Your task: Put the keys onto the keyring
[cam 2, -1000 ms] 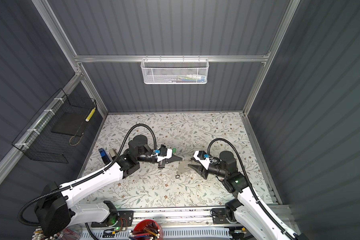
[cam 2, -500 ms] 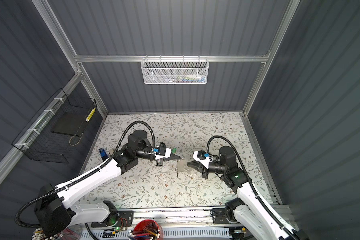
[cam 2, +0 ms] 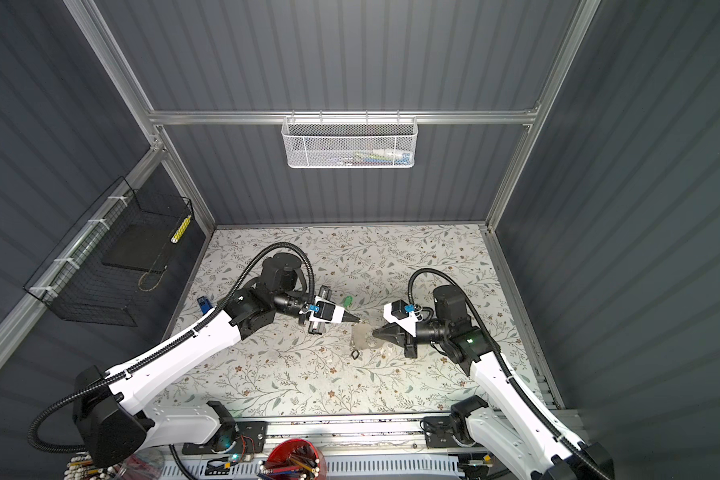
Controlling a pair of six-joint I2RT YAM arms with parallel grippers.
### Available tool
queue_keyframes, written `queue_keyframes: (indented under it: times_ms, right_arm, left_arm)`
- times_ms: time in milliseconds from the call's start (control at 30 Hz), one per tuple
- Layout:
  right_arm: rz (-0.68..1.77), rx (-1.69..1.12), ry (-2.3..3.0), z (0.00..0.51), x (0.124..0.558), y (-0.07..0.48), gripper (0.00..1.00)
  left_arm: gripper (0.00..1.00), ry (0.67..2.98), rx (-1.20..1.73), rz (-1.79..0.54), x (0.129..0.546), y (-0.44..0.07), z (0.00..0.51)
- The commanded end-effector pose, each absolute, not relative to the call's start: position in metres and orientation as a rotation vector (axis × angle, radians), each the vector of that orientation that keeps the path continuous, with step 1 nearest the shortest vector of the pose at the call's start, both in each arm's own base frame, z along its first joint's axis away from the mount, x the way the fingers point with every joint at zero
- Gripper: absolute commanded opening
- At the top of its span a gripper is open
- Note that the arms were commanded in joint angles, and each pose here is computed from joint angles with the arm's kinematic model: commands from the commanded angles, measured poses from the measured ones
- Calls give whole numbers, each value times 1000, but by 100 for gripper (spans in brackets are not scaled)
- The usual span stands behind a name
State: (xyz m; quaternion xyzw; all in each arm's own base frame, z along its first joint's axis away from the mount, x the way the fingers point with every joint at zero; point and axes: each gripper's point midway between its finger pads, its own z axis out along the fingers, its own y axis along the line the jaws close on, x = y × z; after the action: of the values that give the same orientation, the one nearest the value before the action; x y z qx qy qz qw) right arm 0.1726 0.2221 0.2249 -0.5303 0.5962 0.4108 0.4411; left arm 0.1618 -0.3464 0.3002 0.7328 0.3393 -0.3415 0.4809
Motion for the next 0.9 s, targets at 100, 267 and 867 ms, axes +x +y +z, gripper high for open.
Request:
queue_keyframes:
  times_ms: [100,267,867]
  right_arm:
    - [1063,-1335,1447,239,172,222,0]
    - [979,-1290,1543,229,197,220,27]
    - [706,-697,1823,206,244,185,61]
  left_arm:
    - [0,845,1893,-806,157,-338,282]
    - [0,998,1842,-833,171,-344,277]
    - [0,1634,1178,-840,247,-361,264]
